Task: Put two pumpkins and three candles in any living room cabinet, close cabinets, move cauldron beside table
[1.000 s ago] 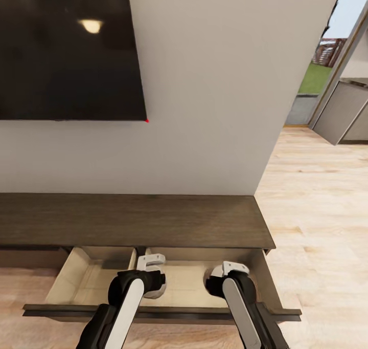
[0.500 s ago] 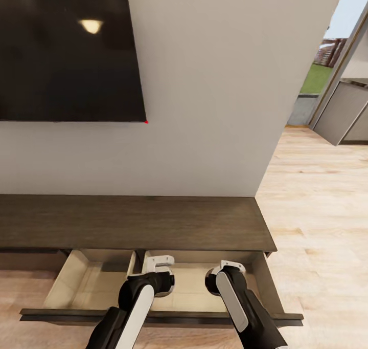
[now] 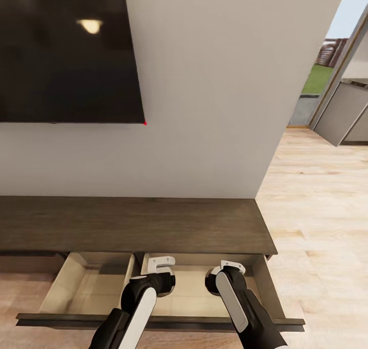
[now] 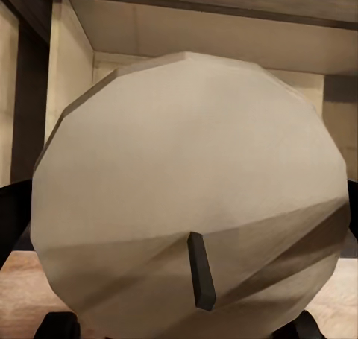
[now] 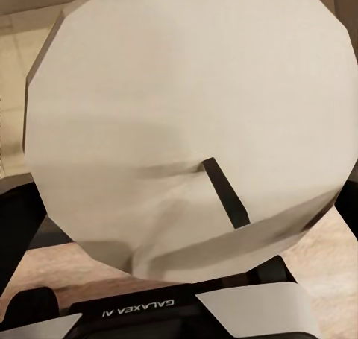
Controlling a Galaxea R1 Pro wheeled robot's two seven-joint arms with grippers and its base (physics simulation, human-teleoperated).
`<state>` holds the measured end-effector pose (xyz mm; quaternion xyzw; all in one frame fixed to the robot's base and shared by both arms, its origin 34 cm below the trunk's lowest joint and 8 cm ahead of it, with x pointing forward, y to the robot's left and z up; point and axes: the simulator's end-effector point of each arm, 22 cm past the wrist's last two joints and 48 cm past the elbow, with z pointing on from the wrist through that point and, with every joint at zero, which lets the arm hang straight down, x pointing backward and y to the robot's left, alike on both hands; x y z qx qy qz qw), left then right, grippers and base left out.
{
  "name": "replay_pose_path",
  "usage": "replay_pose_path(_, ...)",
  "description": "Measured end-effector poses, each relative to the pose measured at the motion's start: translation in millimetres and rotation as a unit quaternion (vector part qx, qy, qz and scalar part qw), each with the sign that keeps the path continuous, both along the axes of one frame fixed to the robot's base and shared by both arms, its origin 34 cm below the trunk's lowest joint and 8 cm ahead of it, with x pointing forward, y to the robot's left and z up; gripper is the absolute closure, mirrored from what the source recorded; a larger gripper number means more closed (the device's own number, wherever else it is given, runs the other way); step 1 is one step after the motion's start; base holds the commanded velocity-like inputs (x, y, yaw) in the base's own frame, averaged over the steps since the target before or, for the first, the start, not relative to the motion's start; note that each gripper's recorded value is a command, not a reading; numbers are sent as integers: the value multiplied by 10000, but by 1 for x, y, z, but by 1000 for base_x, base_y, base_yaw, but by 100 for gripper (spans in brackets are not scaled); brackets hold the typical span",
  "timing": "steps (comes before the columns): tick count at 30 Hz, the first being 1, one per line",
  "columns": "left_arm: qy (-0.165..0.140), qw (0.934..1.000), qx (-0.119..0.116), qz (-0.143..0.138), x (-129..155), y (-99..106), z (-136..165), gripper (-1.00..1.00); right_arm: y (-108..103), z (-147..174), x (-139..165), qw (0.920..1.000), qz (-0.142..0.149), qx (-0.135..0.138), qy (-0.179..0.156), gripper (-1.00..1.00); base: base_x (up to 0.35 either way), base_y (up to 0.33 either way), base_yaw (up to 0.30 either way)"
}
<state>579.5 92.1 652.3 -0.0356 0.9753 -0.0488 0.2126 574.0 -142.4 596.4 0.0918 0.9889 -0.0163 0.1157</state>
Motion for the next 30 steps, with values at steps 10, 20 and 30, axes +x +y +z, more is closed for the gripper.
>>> replay_pose_path(10,-18,10000,7,-52,-1,-4,0,100,0,-4,-4,10000,3,-8,59,100,-10,-20,0)
replay_pose_path(20,-247,9996,-47,-137,3,-20,4,100,0,-8,-4,10000,7,-14,67,100,-10,-30,0)
replay_pose_path(30,-255,9996,-41,-152,1,-22,-16,100,-1,-25,-2,10000,-53,-22,-14,100,0,0,0)
